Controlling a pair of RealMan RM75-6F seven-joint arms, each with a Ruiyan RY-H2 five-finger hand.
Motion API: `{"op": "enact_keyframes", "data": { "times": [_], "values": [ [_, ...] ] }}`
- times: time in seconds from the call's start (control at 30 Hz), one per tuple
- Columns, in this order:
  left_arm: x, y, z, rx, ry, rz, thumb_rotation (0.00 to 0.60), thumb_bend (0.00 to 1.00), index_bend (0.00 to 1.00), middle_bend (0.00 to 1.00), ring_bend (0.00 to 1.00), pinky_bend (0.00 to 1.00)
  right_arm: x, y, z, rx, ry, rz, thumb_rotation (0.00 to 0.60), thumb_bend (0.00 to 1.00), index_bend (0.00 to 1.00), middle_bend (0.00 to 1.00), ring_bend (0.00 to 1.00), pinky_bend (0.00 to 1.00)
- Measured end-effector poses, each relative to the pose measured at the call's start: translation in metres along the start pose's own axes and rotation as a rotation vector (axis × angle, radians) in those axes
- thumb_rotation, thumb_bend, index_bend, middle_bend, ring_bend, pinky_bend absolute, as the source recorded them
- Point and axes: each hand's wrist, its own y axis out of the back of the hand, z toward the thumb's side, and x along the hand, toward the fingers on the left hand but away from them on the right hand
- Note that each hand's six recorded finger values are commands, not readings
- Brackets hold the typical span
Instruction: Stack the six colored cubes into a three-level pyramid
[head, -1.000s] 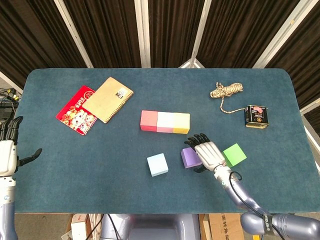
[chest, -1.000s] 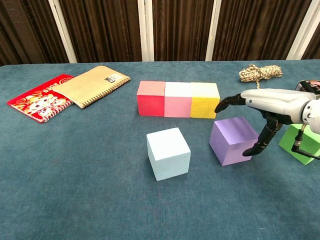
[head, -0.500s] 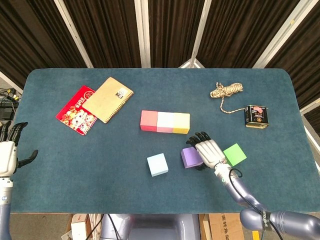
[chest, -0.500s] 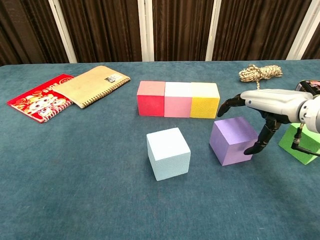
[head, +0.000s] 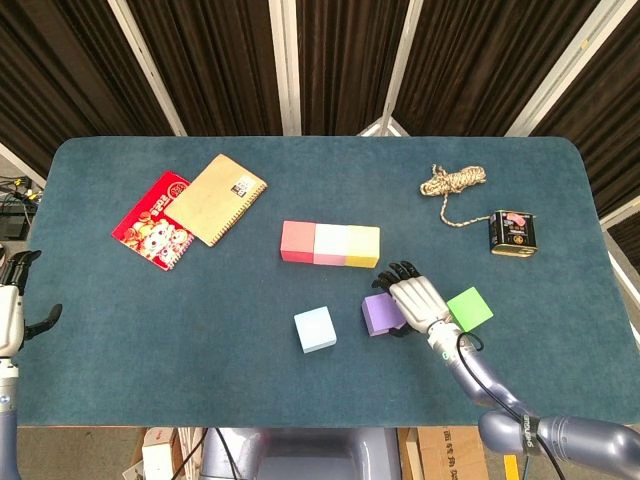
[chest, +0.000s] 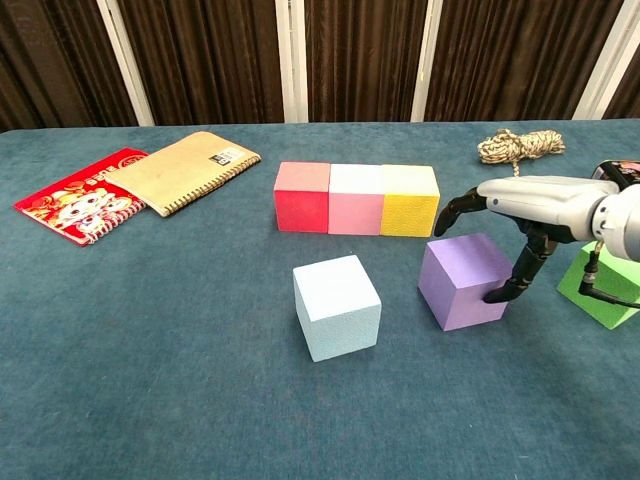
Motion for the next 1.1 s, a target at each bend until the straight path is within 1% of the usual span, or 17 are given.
{"op": "enact_keyframes", "data": {
  "times": [0.23, 0.47, 0.7, 0.9, 1.1],
  "values": [
    [0.001, -0.005, -0.001, 0.009, 0.018, -0.03, 0.6, 0.31, 0.16, 0.15, 0.0, 0.0, 0.0, 0.0, 0.002, -0.01, 0.006, 0.009, 0.6, 0.29, 0.31, 0.22, 0.09, 0.0],
    [0.002, -0.005, -0.002, 0.001, 0.025, -0.035, 0.6, 0.31, 0.15, 0.14, 0.0, 0.0, 0.0, 0.001, 0.004, -0.001, 0.01, 0.011, 0.6, 0.29, 0.32, 0.23, 0.09, 0.0],
    [0.003, -0.005, -0.002, -0.011, 0.026, -0.029, 0.6, 0.31, 0.15, 0.14, 0.0, 0.0, 0.001, 0.001, 0.004, -0.008, 0.005, 0.017, 0.6, 0.3, 0.37, 0.3, 0.13, 0.0],
    [0.003, -0.004, -0.002, -0.027, 0.027, -0.015, 0.6, 0.31, 0.14, 0.13, 0.0, 0.0, 0.003, 0.006, 0.007, -0.021, 0.016, -0.007, 0.6, 0.3, 0.38, 0.35, 0.17, 0.0],
    [0.004, -0.005, 0.0, -0.039, 0.018, -0.018, 0.6, 0.31, 0.14, 0.13, 0.0, 0.0, 0.01, 0.016, 0.009, -0.033, 0.02, -0.041, 0.6, 0.3, 0.38, 0.36, 0.17, 0.0]
  ]
}}
